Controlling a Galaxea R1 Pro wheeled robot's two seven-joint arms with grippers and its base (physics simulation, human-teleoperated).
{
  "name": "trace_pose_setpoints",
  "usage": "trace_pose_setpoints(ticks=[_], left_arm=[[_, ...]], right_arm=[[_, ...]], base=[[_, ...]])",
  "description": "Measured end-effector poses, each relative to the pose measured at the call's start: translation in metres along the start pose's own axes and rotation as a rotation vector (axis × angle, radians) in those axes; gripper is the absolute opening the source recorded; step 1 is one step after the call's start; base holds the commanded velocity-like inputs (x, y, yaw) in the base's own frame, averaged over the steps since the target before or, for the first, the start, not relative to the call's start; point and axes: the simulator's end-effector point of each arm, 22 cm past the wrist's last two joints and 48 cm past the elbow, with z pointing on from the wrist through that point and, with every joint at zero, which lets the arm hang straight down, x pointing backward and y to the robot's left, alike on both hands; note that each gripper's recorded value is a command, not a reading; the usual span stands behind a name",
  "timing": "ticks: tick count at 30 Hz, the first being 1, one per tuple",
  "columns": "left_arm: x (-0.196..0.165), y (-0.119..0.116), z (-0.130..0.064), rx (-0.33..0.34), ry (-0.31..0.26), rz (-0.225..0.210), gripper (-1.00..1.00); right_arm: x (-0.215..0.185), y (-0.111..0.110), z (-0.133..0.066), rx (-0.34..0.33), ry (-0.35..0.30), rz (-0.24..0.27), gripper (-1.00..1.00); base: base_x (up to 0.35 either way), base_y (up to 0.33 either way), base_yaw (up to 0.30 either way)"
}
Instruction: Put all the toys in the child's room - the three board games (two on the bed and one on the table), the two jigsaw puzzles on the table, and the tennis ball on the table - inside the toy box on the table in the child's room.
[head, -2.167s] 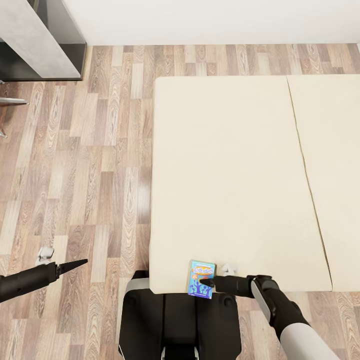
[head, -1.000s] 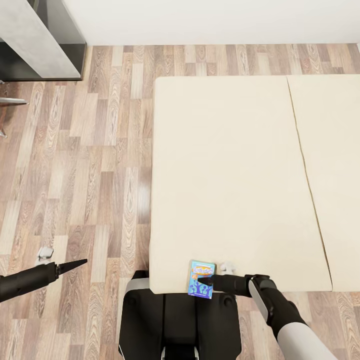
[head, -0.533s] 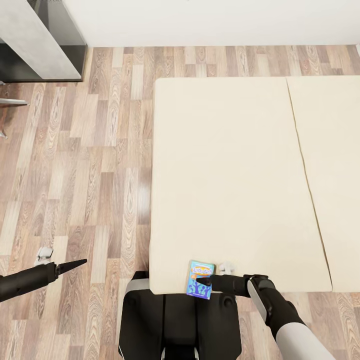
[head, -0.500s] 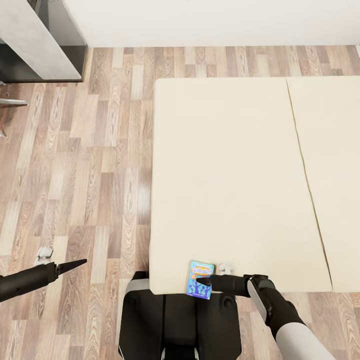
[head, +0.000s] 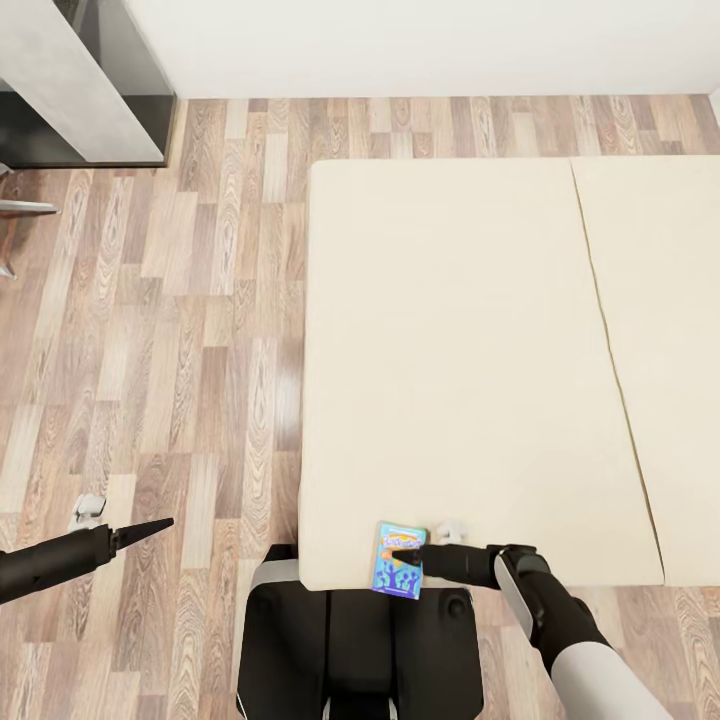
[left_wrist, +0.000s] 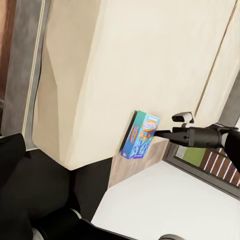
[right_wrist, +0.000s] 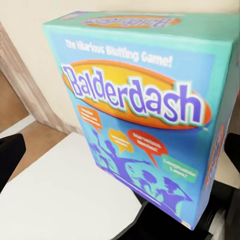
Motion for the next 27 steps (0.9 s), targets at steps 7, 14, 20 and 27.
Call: trace_pose_setpoints(ticks=[7, 14, 20, 27], left_arm=[[0.0, -0.0001, 0.0001, 0.0, 0.0, 0.0, 1.0], [-0.0005, -0.0003, 0.0002, 0.001, -0.001, 0.001, 1.0], [-0.0006, -0.0002, 0.0, 0.001, -0.001, 0.001, 1.0], [-0.0003, 0.0001, -0.0002, 0.0, 0.0, 0.0, 1.0]], right_arm=[[-0.0043, 0.0015, -0.0015, 0.0, -0.006, -0.006, 1.0], [-0.0055, 0.0031, -0.001, -0.003, -0.009, -0.007, 1.0], [-0.0058, 0.0043, -0.0003, -0.005, -0.01, -0.009, 1.0], [-0.0061, 0.0049, -0.0002, -0.007, -0.013, -0.011, 1.0]], base=[[0.0, 0.0, 0.0], [0.0, 0.0, 0.0], [0.0, 0.0, 0.0], [0.0, 0.0, 0.0]])
